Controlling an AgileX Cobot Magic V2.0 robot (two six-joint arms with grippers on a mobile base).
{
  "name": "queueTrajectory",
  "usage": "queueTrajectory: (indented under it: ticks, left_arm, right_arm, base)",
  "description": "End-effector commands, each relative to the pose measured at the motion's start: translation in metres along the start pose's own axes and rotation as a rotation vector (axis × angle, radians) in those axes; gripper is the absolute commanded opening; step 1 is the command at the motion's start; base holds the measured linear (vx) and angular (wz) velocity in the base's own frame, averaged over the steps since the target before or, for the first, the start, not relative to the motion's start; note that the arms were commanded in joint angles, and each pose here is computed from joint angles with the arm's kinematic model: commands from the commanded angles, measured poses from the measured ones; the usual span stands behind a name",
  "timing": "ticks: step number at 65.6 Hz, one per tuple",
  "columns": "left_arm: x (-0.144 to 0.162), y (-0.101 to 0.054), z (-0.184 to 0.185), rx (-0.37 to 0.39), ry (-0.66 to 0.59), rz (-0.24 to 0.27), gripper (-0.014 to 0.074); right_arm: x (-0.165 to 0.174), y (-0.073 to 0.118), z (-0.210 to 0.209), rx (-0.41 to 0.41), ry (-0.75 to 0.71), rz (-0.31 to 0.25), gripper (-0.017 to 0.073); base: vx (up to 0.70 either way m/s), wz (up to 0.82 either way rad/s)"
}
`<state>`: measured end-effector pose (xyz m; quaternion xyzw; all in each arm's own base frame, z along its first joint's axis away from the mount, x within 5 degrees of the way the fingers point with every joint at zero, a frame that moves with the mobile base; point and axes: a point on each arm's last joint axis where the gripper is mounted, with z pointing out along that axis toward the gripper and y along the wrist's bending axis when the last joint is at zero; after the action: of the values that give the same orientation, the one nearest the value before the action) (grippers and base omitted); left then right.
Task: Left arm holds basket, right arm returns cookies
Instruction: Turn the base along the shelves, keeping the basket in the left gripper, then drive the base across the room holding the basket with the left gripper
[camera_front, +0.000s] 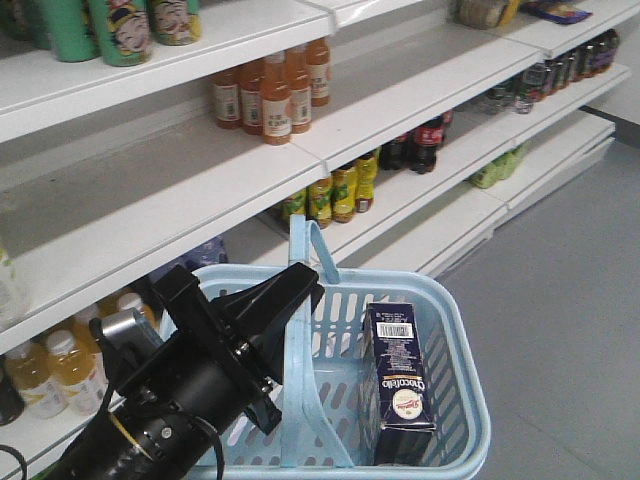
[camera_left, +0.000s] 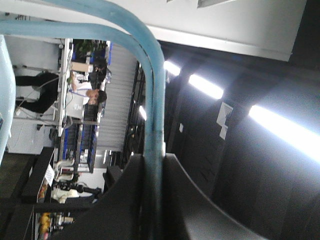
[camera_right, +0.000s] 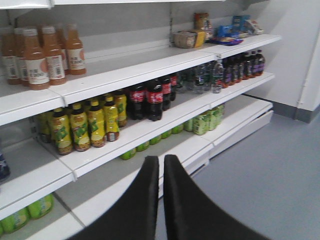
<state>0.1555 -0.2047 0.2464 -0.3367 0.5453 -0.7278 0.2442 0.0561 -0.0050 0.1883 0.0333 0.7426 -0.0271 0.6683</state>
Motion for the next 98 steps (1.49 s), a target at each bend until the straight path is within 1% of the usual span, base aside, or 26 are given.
queueTrajectory:
  ticks: [1, 64, 79, 98]
  left_arm:
    - [0.0066, -0.0413, -0.0028, 0.340, 0.033, -0.022, -0.0003]
    - [0.0066, -0.0413, -0.0028, 0.340, 0.033, -0.022, -0.0003]
    - [0.0066, -0.0413, -0.0028, 0.340, 0.033, -0.022, -0.0003]
    - [0.0066, -0.0413, -0.0028, 0.340, 0.033, -0.022, -0.0003]
  right_arm:
    - [-0.0010, 0.0002, 0.0001, -0.002, -0.065, -0.009, -0.0009]
    - [-0.0010, 0.0002, 0.0001, -0.002, -0.065, -0.009, -0.0009]
    - [-0.0010, 0.0002, 0.0001, -0.002, -0.065, -0.009, -0.0009]
    - [-0.0010, 0.0002, 0.0001, -0.002, -0.065, -0.009, -0.0009]
  base:
    - [0.02, -0.61]
    - [0.02, -0.57]
    - [0.04, -0.35]
    - [0.04, -0.16]
